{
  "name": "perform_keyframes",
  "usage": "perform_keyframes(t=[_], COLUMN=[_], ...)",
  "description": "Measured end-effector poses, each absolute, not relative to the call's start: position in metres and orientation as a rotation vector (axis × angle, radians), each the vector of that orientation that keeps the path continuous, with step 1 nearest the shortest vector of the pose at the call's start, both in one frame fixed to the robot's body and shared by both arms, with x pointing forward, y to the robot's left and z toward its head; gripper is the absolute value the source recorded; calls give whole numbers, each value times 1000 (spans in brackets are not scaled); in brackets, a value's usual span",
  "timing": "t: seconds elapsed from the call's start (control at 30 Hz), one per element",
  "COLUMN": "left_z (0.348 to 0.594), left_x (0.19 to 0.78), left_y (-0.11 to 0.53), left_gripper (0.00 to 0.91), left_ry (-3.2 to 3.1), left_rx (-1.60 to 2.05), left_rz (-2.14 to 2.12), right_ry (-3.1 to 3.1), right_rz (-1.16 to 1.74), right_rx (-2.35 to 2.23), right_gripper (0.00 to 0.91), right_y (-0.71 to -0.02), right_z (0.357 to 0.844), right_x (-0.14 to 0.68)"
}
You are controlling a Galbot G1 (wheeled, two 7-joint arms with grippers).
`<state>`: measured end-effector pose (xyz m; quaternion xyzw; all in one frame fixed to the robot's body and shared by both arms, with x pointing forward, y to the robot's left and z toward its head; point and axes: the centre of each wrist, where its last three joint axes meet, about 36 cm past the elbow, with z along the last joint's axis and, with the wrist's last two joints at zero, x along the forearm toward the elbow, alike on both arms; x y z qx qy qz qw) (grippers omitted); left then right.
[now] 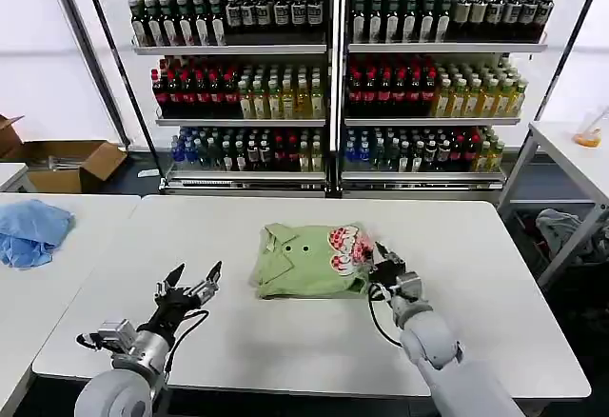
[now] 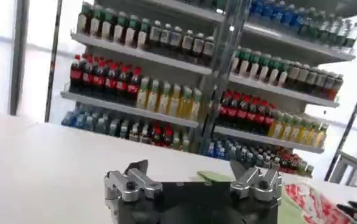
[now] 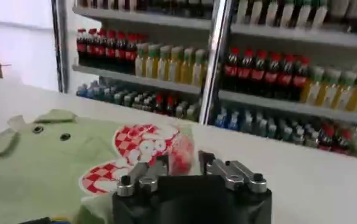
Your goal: Fold and organize the clothes.
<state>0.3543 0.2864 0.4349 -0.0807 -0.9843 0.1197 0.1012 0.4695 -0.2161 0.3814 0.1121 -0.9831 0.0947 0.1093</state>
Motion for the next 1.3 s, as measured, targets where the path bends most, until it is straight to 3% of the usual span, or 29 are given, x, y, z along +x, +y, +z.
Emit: perform_keyframes(t=[0.27, 0.8, 1.3], left_z=[432, 433, 434], left_x=[356, 349, 325], left_y=[278, 258, 255], left_gripper=[907, 907, 907], left_ry=[-2936, -2978, -3006], left_rx=[-264, -325, -305], left_rz=[322, 253, 165], right_ry=[-3048, -3141, -3153], right_rz=[298, 134, 113], right_rx=[240, 138, 142], right_gripper=[907, 907, 907], right_y=[-231, -249, -244], right_z=[375, 408, 427], right_x=[429, 336, 297])
